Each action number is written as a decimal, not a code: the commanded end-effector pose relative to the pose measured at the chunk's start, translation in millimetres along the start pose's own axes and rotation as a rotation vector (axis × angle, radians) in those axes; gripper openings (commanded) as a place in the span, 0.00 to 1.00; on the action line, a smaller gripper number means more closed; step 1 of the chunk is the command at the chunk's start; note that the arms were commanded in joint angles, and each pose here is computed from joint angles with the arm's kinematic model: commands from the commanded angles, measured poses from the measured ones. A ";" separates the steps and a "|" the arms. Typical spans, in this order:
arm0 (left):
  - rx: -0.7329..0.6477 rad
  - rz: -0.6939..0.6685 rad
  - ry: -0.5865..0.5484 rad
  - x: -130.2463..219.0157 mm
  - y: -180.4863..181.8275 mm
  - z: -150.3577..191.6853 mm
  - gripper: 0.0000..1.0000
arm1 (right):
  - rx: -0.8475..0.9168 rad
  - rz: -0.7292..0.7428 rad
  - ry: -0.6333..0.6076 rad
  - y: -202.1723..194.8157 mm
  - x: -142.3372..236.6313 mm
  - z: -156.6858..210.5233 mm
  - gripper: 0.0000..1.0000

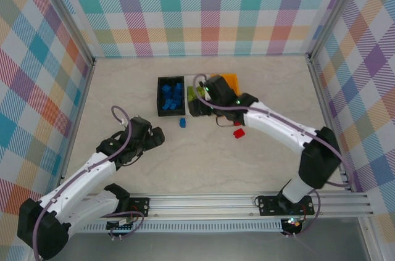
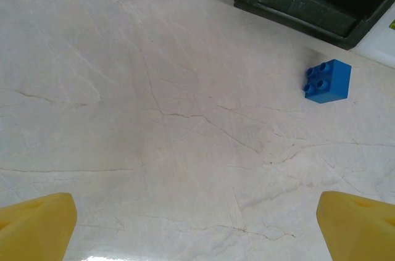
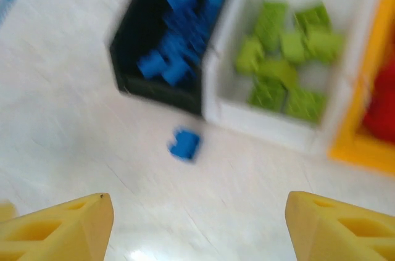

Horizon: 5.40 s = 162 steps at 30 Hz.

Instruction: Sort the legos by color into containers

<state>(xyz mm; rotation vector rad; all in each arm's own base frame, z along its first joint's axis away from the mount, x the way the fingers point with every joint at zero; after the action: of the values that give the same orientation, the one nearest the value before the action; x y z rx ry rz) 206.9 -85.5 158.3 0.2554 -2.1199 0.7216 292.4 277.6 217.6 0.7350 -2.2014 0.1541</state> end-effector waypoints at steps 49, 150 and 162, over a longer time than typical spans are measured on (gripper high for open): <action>0.002 0.038 0.028 -3.6 -11.3 0.6 1.00 | -0.193 0.244 0.019 -119.3 -14.6 11.4 0.29; -0.028 0.046 0.072 -8.0 -10.5 8.6 1.00 | -0.221 0.359 0.139 -154.9 -92.2 -45.8 0.42; -0.065 0.070 0.078 -8.1 -25.4 6.0 1.00 | -0.184 0.273 -0.051 -122.4 -18.4 -64.2 0.73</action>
<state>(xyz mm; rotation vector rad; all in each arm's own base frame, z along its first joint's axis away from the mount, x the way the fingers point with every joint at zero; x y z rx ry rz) 212.9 -102.5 145.8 0.1651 -2.0614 0.7048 427.0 199.0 186.0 0.2484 -2.2056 0.1046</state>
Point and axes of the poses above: each hand's point on the last joint's axis, 136 mm out from that joint toward the fingers, its own x axis back along the fingers, its own y axis along the line the jaws close on, z = x × y, the point moved 5 cm from there along x, back along the fingers, and after that the axes turned 13 degrees about x, right-handed, at the moved point
